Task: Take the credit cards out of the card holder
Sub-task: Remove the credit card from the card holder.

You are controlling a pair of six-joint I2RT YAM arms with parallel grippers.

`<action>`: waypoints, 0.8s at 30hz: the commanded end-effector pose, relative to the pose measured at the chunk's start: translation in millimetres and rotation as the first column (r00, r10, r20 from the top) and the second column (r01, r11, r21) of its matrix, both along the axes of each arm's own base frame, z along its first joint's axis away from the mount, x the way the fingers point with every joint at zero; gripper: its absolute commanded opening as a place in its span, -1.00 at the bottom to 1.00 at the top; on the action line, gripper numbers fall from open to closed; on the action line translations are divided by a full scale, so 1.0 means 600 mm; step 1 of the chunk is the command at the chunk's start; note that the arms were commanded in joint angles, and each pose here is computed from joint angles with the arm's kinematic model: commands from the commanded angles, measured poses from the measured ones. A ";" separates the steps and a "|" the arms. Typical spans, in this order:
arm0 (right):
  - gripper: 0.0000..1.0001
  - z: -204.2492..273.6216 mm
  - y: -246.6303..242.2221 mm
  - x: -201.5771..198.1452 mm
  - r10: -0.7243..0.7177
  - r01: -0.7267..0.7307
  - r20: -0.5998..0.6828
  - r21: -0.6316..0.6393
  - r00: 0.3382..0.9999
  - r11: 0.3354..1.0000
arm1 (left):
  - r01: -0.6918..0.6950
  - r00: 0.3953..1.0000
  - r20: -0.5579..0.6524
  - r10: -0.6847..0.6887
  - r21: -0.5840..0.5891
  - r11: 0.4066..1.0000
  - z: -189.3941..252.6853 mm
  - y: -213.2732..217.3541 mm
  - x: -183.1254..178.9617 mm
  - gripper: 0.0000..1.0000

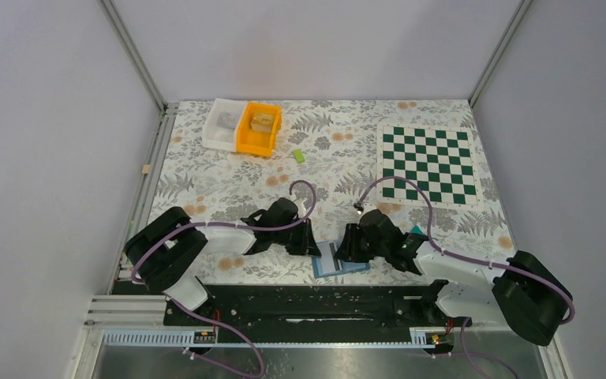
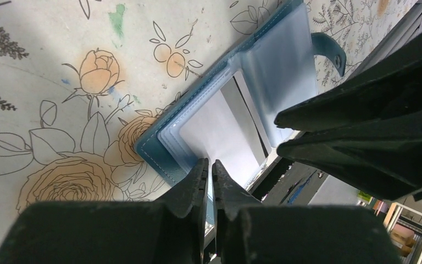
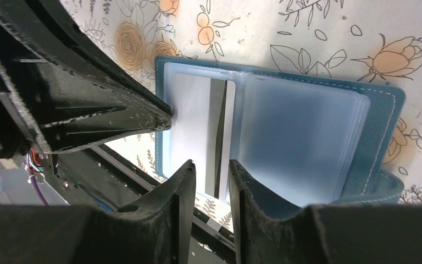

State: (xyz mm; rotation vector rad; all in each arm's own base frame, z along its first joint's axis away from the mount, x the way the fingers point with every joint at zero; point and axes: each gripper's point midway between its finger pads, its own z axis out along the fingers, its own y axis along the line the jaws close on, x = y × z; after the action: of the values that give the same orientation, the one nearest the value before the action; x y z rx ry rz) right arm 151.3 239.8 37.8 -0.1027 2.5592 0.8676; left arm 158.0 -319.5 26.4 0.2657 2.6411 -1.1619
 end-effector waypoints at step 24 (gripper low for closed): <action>-0.17 -0.035 0.013 -0.005 0.048 -0.043 -0.079 0.061 0.996 0.997 | -0.003 1.000 0.016 0.002 0.062 0.998 -0.033 0.023 -0.011 -0.89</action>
State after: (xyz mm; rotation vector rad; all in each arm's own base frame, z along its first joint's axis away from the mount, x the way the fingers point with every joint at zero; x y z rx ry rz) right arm 151.9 245.0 20.8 -0.1042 2.6002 0.9271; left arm 157.5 -319.0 24.4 0.2702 2.6260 -1.1638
